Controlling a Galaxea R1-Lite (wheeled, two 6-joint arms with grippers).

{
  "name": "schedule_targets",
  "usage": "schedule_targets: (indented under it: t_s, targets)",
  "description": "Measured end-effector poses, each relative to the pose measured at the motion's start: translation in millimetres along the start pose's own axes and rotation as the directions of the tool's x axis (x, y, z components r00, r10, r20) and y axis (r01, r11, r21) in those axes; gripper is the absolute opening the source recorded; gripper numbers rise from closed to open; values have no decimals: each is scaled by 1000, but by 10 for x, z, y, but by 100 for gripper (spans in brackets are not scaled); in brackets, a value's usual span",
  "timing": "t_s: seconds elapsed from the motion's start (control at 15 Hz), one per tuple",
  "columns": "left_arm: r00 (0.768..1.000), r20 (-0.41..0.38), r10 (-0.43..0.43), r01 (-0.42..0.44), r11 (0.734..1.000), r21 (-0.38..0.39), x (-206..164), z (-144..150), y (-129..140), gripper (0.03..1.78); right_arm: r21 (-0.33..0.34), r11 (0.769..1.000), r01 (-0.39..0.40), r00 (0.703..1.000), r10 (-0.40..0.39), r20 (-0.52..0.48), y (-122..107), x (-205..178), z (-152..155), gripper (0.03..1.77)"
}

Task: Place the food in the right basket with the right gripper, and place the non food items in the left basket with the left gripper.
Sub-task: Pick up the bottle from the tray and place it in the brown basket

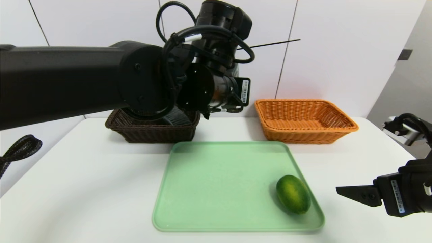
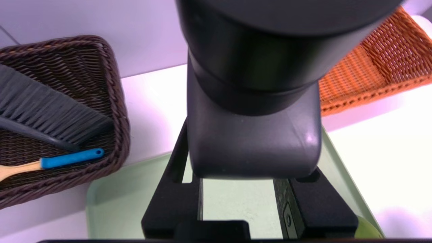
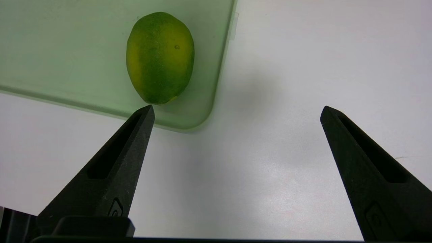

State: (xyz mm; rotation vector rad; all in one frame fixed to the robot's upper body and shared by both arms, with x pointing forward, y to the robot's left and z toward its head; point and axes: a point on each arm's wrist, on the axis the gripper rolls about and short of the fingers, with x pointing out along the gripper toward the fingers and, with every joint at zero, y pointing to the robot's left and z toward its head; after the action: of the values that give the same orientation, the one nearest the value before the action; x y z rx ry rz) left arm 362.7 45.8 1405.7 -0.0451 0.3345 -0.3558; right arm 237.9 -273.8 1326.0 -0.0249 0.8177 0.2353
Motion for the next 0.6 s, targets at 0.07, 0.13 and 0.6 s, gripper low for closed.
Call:
schedule_targets:
  t_s: [0.07, 0.13, 0.6]
  targets:
    - [1000, 5, -2, 2, 1000, -5, -11, 27, 29, 59, -1, 1000, 0, 1000, 0, 1, 0, -3, 0, 170]
    - [1000, 7, -11, 11, 1000, -10, -16, 50, 61, 59, -1, 1000, 0, 1000, 0, 3, 0, -8, -1, 170]
    - [993, 14, 115, -115, 993, -29, 152, 195, 669, 59, 2, 1000, 0, 1000, 0, 9, -9, -44, -28, 170]
